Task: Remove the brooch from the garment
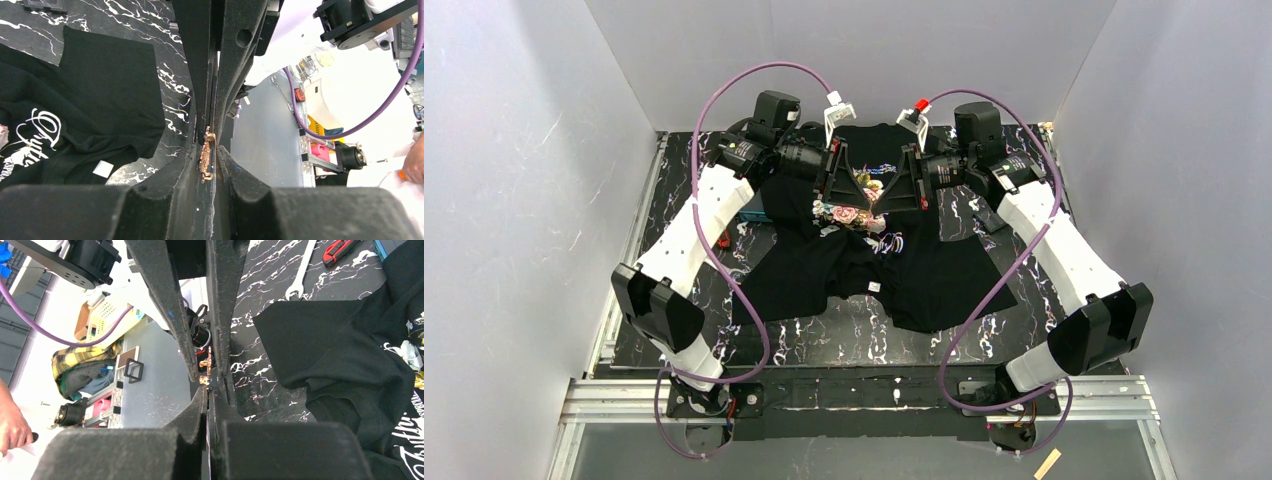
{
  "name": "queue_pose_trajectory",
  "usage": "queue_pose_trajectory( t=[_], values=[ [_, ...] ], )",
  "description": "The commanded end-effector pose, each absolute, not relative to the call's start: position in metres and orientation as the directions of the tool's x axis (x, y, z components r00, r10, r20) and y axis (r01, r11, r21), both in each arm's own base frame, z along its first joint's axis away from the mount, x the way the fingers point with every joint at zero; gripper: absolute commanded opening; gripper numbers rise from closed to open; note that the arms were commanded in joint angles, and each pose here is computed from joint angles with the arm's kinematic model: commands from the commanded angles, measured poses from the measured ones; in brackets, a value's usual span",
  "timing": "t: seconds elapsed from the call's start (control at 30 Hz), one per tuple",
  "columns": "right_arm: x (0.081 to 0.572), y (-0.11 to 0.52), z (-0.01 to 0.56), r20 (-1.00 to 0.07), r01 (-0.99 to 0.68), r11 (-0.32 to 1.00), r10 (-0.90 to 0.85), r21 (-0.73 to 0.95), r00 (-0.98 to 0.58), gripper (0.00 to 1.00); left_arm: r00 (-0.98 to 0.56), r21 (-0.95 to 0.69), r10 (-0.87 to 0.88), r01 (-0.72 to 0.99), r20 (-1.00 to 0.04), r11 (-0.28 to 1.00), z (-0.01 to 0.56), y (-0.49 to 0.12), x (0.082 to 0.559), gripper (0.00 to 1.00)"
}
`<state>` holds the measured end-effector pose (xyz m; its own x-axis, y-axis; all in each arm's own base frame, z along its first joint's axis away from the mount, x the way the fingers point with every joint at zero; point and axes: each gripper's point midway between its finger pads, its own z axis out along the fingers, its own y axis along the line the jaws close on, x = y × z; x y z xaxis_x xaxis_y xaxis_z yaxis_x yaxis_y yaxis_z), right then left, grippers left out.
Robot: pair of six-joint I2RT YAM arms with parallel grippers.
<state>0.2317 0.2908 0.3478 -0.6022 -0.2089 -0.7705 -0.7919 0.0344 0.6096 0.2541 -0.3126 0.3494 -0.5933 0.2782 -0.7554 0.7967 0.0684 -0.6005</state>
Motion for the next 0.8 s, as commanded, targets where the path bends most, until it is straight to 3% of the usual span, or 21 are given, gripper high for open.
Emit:
queue_pose_trajectory(
  t=[0.0,0.77],
  values=[
    [0.219,0.291,0.370,-0.813,-0.822,-0.040,-0.188,0.568,-0.552,0.01,-0.557,-0.559,0.278,0.825,-0.783,0.079,0.354,-0.307,0.248,0.18],
    [0.219,0.292,0.371,-0.800,-0.808,-0.054,-0.193,0.587,-0.569,0.01,-0.318,-0.264,0.354,0.945,-0.879,0.193,0.353,-0.290,0.274,0.18]
  ],
)
